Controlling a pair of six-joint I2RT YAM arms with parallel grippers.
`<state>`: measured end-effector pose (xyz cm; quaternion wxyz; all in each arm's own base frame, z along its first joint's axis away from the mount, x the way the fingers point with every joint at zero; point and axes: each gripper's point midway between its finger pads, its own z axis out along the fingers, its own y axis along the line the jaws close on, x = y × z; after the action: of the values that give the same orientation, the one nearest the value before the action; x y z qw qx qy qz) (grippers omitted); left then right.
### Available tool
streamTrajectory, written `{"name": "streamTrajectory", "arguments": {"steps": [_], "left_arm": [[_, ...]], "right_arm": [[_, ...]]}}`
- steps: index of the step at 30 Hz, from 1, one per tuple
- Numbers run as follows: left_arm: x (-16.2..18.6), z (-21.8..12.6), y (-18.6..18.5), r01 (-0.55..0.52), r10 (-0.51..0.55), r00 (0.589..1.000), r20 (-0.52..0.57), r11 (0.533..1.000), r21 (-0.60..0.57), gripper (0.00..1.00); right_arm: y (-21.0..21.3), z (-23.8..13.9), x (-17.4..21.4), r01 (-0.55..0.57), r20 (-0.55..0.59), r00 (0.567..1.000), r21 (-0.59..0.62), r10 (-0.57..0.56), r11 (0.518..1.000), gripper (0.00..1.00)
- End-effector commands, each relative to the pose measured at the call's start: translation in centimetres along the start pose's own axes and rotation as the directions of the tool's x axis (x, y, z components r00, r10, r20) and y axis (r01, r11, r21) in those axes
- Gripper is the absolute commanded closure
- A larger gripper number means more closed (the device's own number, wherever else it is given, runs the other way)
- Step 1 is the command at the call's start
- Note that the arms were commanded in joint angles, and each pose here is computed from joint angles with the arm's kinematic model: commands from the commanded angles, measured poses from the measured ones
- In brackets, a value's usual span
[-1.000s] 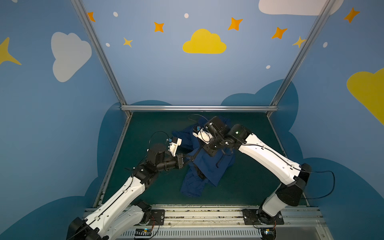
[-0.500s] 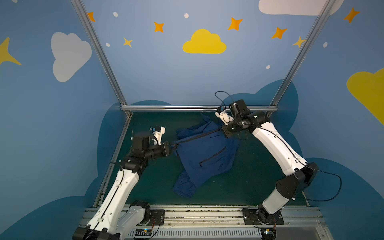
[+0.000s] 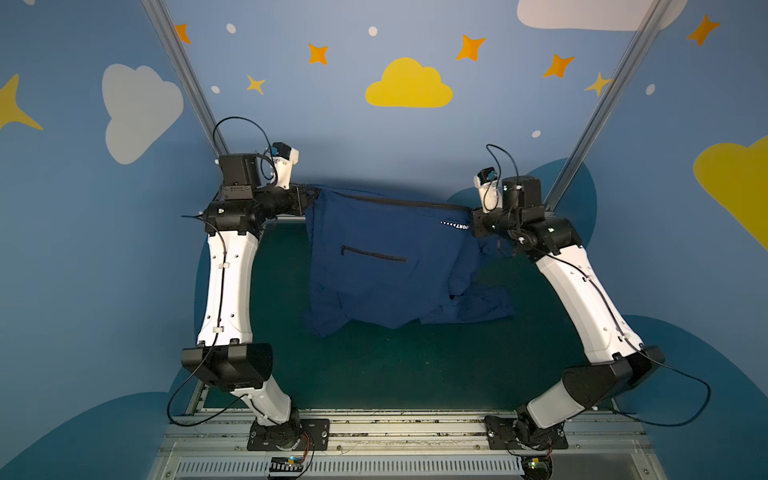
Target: Zip up the jacket
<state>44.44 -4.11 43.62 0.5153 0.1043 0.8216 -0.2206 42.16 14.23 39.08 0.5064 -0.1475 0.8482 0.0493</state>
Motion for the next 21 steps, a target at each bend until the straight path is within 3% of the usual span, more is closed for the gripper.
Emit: {"name": "streamTrajectory", "arguments": {"steps": [1, 4, 7, 12, 15, 21], "left_arm": [[3.3, -2.8, 6.0, -0.004, -0.013, 0.998, -0.060, 0.963, -0.270, 0.97], [10.1, -1.8, 6.1, 0.020, -0.038, 0.997, -0.068, 0.970, -0.243, 0.97], [17.2, -1.7, 5.5, 0.047, -0.061, 0.997, -0.056, 0.973, -0.225, 0.97], [27.2, -1.7, 4.8, 0.117, -0.155, 0.975, -0.159, 0.968, -0.223, 0.97], [30.2, -2.4, 4.6, 0.101, -0.155, 0.964, -0.215, 0.965, -0.244, 0.97], [33.3, -2.9, 5.2, 0.035, -0.106, 0.965, -0.240, 0.958, -0.283, 0.97]], "right_arm": [[-4.0, -2.5, 4.2, -0.105, -0.069, 0.991, 0.159, 0.117, 0.982, 1.00], [-2.8, -2.9, 11.2, -0.140, -0.164, 0.973, 0.149, 0.164, 0.979, 1.00], [-2.1, -3.4, 18.9, -0.220, -0.294, 0.919, 0.170, 0.263, 0.961, 1.00], [-0.3, -3.5, 29.1, -0.423, -0.430, 0.759, 0.244, 0.488, 0.873, 1.00], [-0.6, -3.6, 33.1, -0.501, -0.426, 0.670, 0.346, 0.608, 0.794, 1.00], [-3.1, -4.0, 37.5, -0.527, -0.355, 0.593, 0.507, 0.723, 0.682, 1.00]]}}
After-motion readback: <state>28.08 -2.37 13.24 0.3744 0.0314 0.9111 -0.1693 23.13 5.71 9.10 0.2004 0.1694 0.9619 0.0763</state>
